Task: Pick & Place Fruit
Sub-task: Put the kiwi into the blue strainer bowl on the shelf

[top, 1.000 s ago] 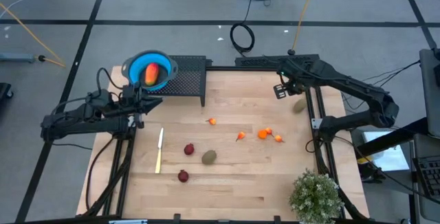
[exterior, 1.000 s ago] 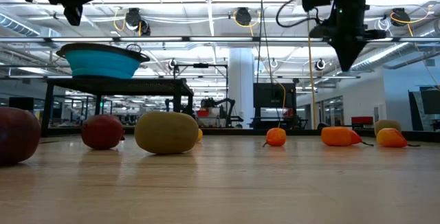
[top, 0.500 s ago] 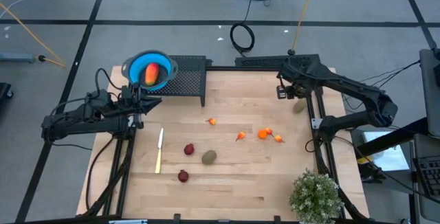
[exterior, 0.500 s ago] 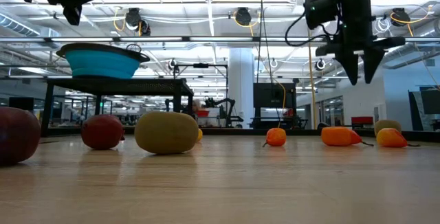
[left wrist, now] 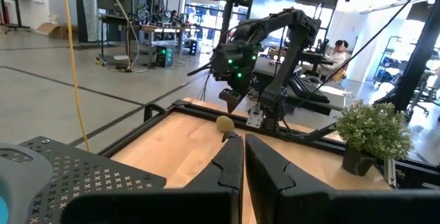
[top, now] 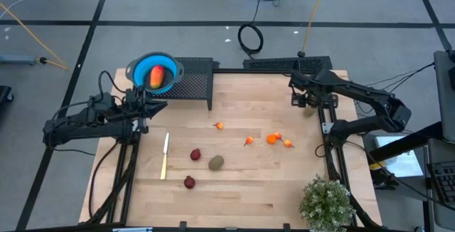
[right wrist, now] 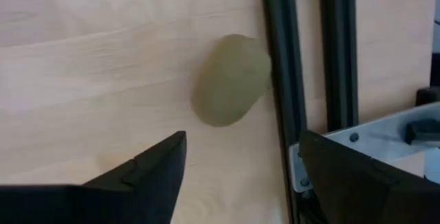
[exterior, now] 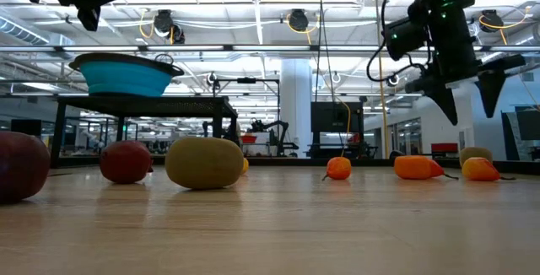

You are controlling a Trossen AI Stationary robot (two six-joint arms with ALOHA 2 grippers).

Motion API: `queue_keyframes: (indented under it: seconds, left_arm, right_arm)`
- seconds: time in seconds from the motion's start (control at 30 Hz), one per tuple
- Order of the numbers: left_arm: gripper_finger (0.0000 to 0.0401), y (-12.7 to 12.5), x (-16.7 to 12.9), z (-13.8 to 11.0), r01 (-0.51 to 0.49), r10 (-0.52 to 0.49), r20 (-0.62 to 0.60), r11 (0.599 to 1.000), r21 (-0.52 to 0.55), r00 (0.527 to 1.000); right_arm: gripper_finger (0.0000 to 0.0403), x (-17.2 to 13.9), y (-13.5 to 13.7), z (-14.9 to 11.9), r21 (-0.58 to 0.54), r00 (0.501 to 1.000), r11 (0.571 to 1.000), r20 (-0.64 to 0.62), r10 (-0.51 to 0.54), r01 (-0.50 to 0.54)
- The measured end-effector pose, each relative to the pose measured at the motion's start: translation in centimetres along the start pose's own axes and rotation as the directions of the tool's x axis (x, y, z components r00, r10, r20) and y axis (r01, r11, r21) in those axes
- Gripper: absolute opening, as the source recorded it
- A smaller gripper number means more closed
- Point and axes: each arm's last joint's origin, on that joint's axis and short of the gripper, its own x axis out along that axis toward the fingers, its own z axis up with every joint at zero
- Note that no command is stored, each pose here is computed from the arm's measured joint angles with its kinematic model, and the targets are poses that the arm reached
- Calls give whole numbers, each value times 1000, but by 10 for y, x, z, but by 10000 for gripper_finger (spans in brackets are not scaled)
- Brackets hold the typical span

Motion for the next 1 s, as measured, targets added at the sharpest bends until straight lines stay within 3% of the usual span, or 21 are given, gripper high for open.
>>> queue_keyframes:
  seconds: [0.3,0.57,1.0]
  left_arm:
    - [11,0,0,-2,21,-21,-20,1000,-22,1000]
    - [2,0,0,-2,20,-21,-20,1000,-22,1000]
    - [17,0,0,-2,20,-20,-20,1000,-23,1000]
  right_arm:
    - [310,14,-3,10,119,1000,993,3,15,-15]
    - [309,29,1,12,178,997,982,33,66,-71]
    - [309,58,-2,2,225,999,973,20,46,-50]
